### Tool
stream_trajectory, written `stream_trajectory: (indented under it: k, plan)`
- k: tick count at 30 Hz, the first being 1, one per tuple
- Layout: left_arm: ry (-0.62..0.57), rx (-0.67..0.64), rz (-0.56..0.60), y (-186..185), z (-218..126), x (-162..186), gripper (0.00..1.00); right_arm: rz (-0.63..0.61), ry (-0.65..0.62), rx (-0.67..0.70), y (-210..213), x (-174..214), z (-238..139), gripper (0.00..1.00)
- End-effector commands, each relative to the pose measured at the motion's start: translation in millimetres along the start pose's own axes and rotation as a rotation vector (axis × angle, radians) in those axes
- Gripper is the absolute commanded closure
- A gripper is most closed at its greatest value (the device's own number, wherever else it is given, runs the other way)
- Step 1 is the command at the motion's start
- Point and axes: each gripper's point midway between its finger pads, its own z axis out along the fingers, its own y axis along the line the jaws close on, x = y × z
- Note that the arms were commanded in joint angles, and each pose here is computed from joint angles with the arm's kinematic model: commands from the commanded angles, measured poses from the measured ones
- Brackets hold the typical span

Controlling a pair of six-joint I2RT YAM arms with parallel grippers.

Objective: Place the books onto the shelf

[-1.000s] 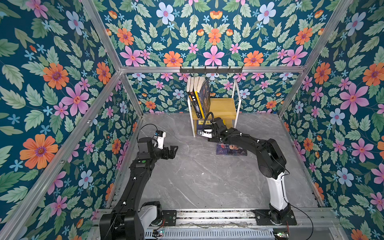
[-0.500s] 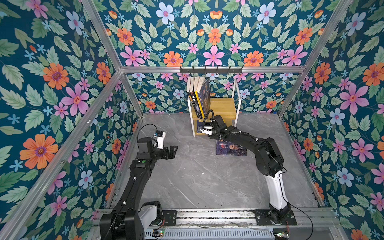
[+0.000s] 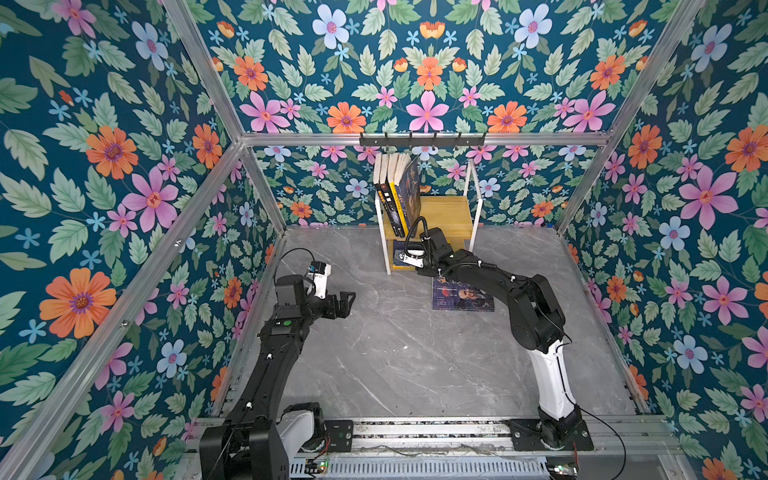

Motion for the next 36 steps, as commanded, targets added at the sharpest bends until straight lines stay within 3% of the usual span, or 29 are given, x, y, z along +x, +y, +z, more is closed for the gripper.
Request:
stream_trajectory:
  k: [1, 18, 27, 36]
  plan:
    - [-0.005, 0.001, 0.0, 0, 0, -1, 0.0, 0.019, -0.04, -0.018, 2, -12, -6, 0.52]
    - [-0.007, 0.004, -0.003, 0, 1, -3, 0.0, 0.079, -0.049, 0.029, -5, -26, 12, 0.47]
    - [-0.003, 0.002, -0.006, 1, 2, -1, 0.0, 0.074, -0.037, 0.033, -6, -23, 14, 0.59]
    - [-0.004, -0.002, -0.008, 2, 1, 0, 0.0, 0.067, -0.035, 0.039, -10, -21, 12, 0.63]
